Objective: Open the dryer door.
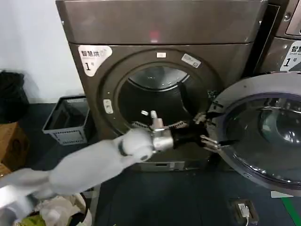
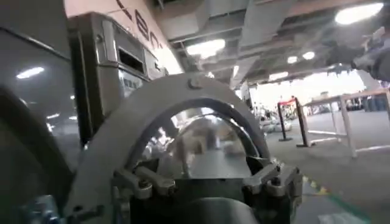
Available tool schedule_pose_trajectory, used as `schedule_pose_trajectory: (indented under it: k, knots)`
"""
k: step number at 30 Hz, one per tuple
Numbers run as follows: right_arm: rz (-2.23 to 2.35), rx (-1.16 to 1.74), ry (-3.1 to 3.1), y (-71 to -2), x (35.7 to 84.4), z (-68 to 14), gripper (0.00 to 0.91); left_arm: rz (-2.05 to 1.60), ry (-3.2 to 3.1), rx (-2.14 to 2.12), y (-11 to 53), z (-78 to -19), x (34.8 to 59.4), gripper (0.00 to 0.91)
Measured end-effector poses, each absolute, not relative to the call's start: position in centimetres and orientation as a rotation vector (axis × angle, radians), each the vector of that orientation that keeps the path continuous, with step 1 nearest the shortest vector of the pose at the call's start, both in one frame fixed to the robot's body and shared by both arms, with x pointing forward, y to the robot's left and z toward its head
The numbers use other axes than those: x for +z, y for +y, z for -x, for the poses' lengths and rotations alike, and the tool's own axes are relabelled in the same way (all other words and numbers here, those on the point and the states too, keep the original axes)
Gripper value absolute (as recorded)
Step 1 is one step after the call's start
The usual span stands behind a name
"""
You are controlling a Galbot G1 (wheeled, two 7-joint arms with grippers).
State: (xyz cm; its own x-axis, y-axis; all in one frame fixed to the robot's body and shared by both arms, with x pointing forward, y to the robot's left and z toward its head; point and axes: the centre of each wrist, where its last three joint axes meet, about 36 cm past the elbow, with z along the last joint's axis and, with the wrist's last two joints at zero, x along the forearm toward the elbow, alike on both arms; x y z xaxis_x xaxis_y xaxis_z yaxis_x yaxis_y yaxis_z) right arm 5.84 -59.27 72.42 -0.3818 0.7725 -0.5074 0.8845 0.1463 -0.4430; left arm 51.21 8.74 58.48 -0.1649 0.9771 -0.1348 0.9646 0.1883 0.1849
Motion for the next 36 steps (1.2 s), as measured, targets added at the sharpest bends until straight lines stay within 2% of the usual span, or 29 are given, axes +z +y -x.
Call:
schedule_pose_trajectory:
  k: [17, 36]
  knots:
    - [-1.636, -1.080, 2.246, -58.9, 72.8, -5.4, 0.907, -1.762, 2.340, 0.497, 19.4, -48.0, 60.1, 0.907]
    - [-1.642, -1.097, 2.238, -59.0, 72.9, -5.1, 0.907, -1.689, 2.617, 0.962, 31.7, -46.0, 56.6, 0.907]
